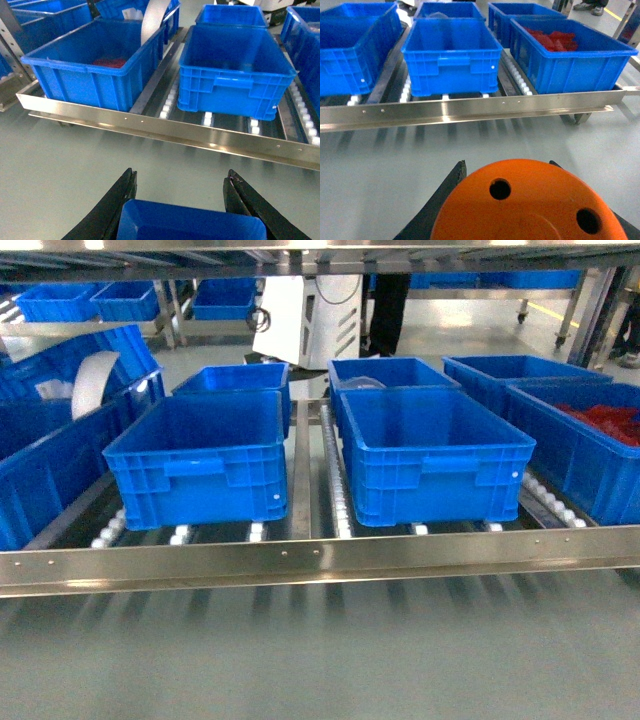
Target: Sort blue parts and orange caps into right shelf containers
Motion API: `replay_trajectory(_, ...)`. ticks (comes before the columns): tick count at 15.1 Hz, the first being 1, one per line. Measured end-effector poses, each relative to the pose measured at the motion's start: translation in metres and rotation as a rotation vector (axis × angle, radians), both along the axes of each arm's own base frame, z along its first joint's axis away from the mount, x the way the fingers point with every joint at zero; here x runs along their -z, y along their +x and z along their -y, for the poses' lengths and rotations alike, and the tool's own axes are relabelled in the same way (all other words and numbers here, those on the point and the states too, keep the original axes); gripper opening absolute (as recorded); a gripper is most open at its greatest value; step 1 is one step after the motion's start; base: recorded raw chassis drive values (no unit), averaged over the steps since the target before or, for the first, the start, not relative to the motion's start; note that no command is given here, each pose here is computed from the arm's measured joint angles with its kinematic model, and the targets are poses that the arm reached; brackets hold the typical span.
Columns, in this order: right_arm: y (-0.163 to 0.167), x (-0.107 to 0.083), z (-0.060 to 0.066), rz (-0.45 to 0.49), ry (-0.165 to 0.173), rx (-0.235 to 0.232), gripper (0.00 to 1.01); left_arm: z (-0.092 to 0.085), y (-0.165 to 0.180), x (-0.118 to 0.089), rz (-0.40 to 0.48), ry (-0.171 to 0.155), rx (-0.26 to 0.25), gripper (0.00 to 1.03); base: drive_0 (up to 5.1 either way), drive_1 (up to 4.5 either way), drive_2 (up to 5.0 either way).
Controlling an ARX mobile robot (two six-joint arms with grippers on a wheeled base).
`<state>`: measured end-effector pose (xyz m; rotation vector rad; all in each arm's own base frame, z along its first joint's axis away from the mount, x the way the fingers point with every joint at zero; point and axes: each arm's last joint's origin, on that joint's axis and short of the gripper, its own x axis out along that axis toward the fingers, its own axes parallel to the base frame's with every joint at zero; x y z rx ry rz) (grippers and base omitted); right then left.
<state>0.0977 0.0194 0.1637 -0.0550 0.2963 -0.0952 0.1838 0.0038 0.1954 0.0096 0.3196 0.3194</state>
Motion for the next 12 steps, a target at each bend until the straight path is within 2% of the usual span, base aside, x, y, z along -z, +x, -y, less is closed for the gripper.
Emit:
replay_trajectory(11, -0.0001, 0.0012, 0.0000, -0.003, -0.003, -0.003, 0.42, -0.0002, -0.0002, 0.0011, -0.007, 0.001, -0.001, 0.45, 0.0, 3.98, -3.9)
replay_trajectory(12, -0.0001, 0.0011, 0.0000, -0.002, -0.002, -0.003, 0.42, -0.0002, -0.0001, 0.0007, -0.003, 0.000, -0.002, 0.45, 0.0, 0.00, 0.0)
